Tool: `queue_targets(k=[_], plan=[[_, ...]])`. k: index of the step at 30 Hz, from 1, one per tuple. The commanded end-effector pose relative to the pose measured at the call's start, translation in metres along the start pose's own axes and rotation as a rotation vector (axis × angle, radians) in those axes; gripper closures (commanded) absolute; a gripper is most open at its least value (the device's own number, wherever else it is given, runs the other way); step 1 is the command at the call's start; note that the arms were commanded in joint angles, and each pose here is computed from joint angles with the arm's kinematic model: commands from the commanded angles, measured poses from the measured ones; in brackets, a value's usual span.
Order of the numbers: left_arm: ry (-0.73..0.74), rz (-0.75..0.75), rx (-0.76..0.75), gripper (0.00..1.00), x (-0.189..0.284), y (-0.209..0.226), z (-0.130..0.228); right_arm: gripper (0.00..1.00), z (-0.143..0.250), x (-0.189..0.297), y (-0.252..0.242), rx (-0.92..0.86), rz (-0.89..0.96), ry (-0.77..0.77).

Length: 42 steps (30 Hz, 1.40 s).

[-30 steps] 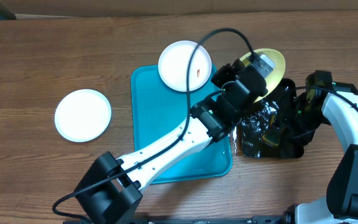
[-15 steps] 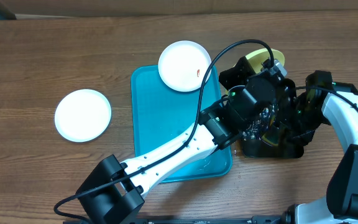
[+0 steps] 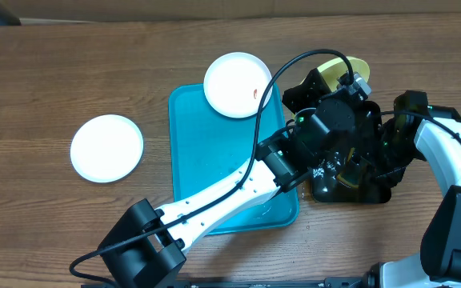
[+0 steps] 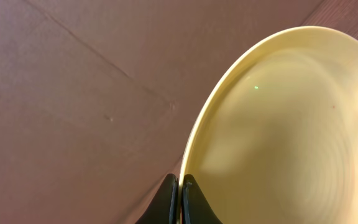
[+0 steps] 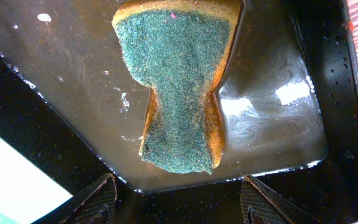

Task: Clean dirty plates on tray and stack at the side

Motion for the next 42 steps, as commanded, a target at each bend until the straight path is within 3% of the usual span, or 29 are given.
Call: queue_targets(k=[1, 9, 25, 37, 42], plan=[[-0.020, -0.013, 0.002, 0.96, 0.003, 0.000, -0.010, 0.34, 0.000, 0.001, -0.001, 0.008, 0.005, -0.010], [-0.138, -0.041, -0.136, 0.96, 0.014, 0.000, -0.041, 0.34, 0.000, 0.001, -0.001, 0.006, 0.005, -0.006], [-0.142, -0.025, -0.201, 0.96, 0.019, -0.008, -0.042, 0.34, 0.002, 0.001, -0.001, 0.005, 0.007, 0.001], [-0.149, -0.024, -0.167, 0.96, 0.018, -0.007, -0.044, 0.34, 0.002, 0.001, -0.002, 0.005, 0.007, 0.001], [-0.063, -0.026, -0.125, 0.96, 0.016, -0.009, -0.025, 0.34, 0.002, 0.001, -0.002, 0.005, 0.007, 0.003]])
Point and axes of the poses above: each gripper's point midway between its finger pads, its own x axis back along the fingers, its own y axis along the line the jaws close on, z = x × y, the point moved 3 cm from there along x, back along the fingers, and after that the axes turned 11 degrees about x, right-handed, at the moved point
